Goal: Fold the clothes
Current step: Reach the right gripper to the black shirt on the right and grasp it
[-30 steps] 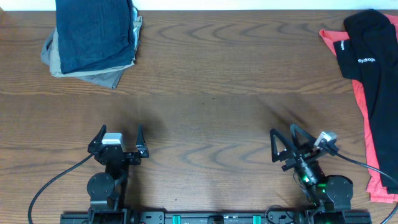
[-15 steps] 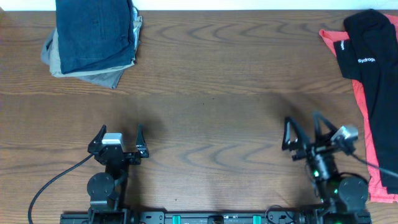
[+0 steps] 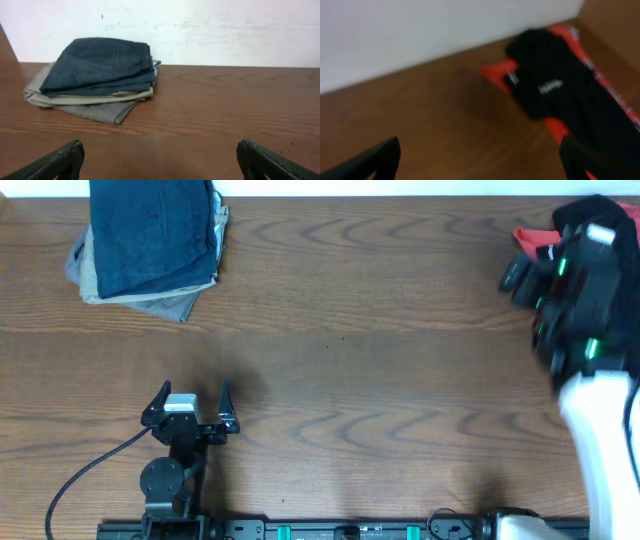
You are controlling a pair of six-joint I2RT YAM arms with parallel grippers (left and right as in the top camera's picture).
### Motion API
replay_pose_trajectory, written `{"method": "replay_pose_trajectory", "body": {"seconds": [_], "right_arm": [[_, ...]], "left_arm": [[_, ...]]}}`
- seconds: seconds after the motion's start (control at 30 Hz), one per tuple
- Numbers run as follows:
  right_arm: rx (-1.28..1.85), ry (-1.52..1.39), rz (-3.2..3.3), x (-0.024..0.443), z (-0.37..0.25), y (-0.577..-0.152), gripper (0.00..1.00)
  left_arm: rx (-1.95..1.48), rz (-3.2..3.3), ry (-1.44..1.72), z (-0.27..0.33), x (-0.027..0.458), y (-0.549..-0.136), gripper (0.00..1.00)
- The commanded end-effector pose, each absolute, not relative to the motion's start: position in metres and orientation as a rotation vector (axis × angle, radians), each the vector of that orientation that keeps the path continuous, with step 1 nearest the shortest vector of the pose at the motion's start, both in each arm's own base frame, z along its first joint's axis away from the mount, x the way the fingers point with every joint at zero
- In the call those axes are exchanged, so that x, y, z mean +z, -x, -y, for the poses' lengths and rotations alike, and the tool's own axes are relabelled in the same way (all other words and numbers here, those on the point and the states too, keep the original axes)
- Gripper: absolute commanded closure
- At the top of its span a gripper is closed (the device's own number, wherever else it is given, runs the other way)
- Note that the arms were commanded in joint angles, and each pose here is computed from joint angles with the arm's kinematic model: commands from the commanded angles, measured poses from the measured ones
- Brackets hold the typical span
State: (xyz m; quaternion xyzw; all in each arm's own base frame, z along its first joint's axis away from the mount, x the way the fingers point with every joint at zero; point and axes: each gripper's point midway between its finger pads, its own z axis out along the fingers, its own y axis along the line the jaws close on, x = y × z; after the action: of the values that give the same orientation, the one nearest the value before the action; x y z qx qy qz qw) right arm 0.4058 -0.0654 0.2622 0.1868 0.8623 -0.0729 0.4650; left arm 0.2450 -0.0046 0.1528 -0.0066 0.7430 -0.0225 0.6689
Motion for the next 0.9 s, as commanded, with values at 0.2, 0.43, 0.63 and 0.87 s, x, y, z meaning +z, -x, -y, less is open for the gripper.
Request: {"method": "replay_pose_trajectory", "body": {"seconds": [0.2, 0.43, 0.63, 0.87], "right_arm": [[-0.450, -0.465, -2.300, 0.238, 0.150, -0.463, 0.01], [-0.513, -0.425, -2.427, 0.171, 0.178, -0.479, 0.07], [-0.558, -0.376, -2.507, 0.121, 0.200, -0.487, 0.10], [-0.548, -0.378, -2.575, 0.071, 0.209, -0.491, 0.18]], "left_arm": [[-0.054, -1.719, 0.009, 0.005, 0.138, -0.244, 0.02], [-0.054, -1.719, 0.009, 0.005, 0.138, -0.244, 0.02], [-0.054, -1.719, 0.009, 0.005, 0.138, -0.244, 0.02], [-0.054, -1.719, 0.009, 0.005, 0.138, -0.244, 0.02]]}}
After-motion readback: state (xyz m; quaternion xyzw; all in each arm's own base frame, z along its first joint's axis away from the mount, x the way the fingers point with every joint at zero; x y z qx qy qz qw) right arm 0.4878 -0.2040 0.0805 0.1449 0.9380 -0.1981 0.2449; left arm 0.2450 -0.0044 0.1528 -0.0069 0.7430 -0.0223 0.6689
